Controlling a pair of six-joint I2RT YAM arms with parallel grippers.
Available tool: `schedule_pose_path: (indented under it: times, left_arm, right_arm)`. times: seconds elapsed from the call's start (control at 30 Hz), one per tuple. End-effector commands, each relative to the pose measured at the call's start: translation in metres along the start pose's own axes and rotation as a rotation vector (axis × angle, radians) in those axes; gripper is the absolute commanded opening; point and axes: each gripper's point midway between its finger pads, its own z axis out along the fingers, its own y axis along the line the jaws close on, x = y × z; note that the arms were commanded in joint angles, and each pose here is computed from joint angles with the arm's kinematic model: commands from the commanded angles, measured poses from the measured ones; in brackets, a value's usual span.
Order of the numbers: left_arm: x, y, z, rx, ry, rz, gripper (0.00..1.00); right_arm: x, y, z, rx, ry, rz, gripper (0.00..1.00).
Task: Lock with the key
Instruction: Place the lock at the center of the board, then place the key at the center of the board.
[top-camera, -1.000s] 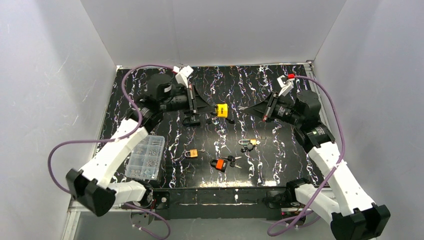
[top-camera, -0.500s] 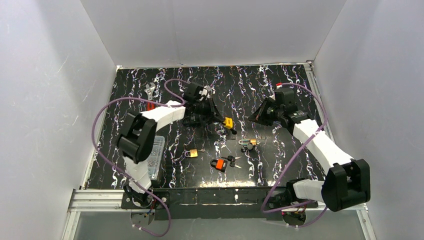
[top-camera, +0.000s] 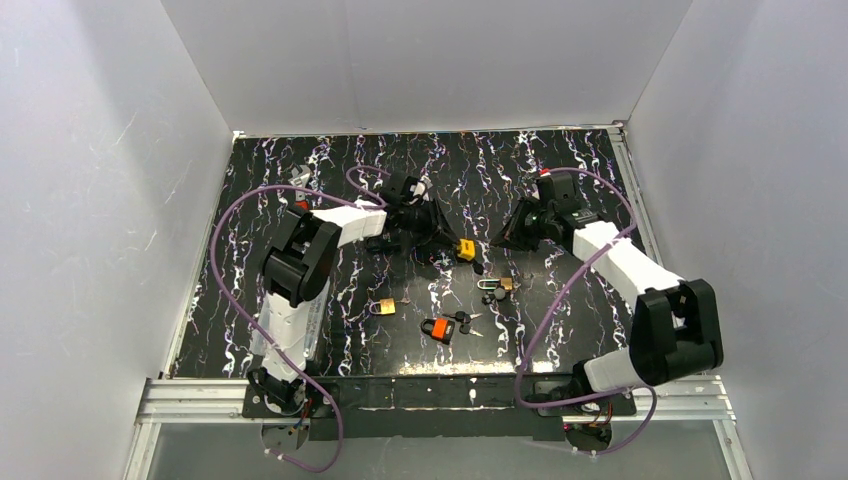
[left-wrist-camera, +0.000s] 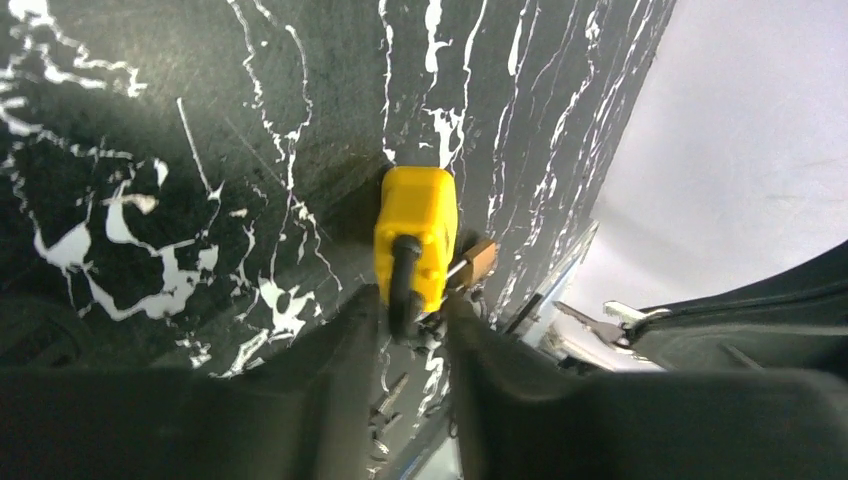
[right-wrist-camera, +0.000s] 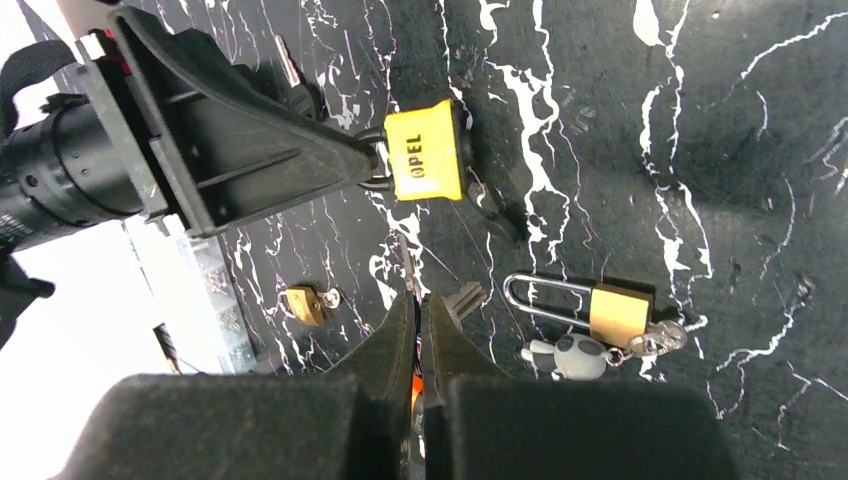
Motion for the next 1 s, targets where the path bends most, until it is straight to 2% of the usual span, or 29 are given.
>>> schedule_pose_path:
  times: [0.0, 0.2, 0.37, 0.5, 0.73, 0.97]
  left_arm:
    - [0.002, -0.001, -0.013, -0.074, 0.013, 0.049, 0.42]
    - [0.003, 0.011, -0.027, -0.183, 0.002, 0.111, 0.67]
    - [-0.001, -0.001, -0.056, -0.231, -0.050, 0.195, 0.85]
    - [0.008, -0.019, -0.084, -0.195, -0.094, 0.249, 0.87]
    - [0.050, -0.025, -0.125, -0.130, -0.124, 0.307, 0.89]
    - [0.076, -0.029, -0.156, -0.093, -0.154, 0.342, 0.91]
  right_arm:
    - [-0.012, 0.014, 0.006, -0.041, 0.013, -0.029, 0.01]
    - [-0.011, 0.011, 0.026, -0.027, 0.075, -0.004, 0.01]
    - [-0.011, 0.003, 0.041, 0.010, 0.108, 0.007, 0.01]
    - [-0.012, 0.000, 0.053, 0.026, 0.133, 0.007, 0.03]
    - [-0.011, -0.008, 0.070, 0.052, 0.171, 0.012, 0.18]
    - [-0.008, -0.010, 0.078, 0.052, 0.197, 0.012, 0.35]
